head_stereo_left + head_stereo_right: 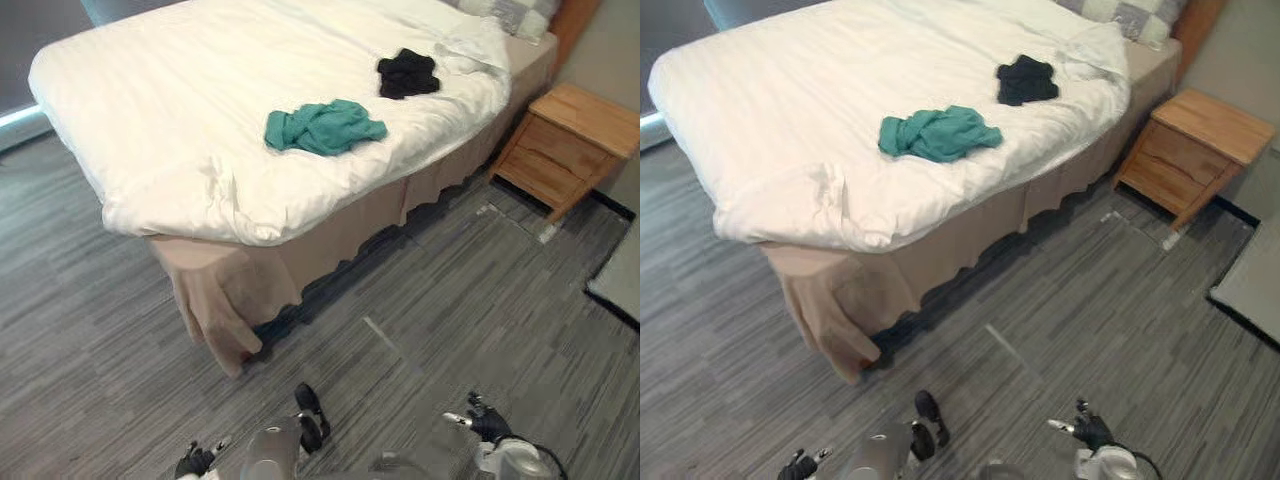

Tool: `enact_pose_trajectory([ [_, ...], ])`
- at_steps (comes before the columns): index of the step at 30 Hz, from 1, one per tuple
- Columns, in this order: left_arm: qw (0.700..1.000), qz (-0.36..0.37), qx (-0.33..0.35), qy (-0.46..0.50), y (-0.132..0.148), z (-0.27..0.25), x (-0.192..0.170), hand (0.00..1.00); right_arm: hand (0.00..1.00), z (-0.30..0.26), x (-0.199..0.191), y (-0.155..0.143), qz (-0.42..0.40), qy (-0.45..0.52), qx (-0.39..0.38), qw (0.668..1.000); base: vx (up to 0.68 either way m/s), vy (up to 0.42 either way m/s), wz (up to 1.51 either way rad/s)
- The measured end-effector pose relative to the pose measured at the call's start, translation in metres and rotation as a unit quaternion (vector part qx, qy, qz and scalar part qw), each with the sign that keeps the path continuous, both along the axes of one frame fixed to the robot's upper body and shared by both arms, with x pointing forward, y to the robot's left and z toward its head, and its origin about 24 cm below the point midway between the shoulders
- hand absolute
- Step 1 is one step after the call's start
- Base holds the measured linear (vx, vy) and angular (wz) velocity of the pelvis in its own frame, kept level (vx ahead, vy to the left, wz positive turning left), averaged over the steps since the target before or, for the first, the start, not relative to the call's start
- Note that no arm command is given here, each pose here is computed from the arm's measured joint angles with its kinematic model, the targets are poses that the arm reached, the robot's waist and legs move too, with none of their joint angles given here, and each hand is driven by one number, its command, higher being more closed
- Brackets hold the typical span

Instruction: Tidy the bed and pick cloth on bed and put in laundry

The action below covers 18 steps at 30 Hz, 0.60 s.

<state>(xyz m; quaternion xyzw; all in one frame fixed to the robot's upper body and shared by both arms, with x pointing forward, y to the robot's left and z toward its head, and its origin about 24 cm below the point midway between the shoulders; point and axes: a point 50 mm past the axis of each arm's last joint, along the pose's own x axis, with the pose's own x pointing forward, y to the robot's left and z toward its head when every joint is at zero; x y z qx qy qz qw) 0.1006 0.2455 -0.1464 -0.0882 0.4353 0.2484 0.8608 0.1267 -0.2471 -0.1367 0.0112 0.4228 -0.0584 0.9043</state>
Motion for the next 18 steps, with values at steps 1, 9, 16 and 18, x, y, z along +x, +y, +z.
enact_pose_trajectory([
  [1,1.0,-0.002,0.008,-0.008,0.005,0.003,0.005,0.0,0.0,-0.002,-0.003,0.005,-0.011,0.002,0.009,1.0,0.46,-0.298,1.5],
  [9,0.994,0.104,0.017,0.008,0.031,0.003,-0.039,0.0,0.0,-0.019,-0.027,0.033,-0.037,0.063,0.061,0.995,0.45,-0.441,1.12],
  [16,0.992,0.114,-0.019,0.046,-0.004,-0.01,-0.044,0.0,0.0,-0.009,-0.015,-0.002,-0.072,0.06,0.038,0.995,0.19,-0.241,0.59],
  [18,0.99,0.133,-0.004,0.045,0.001,-0.009,-0.044,0.0,0.0,-0.009,-0.019,-0.008,-0.092,0.064,0.036,0.993,0.03,-0.057,0.39],
])
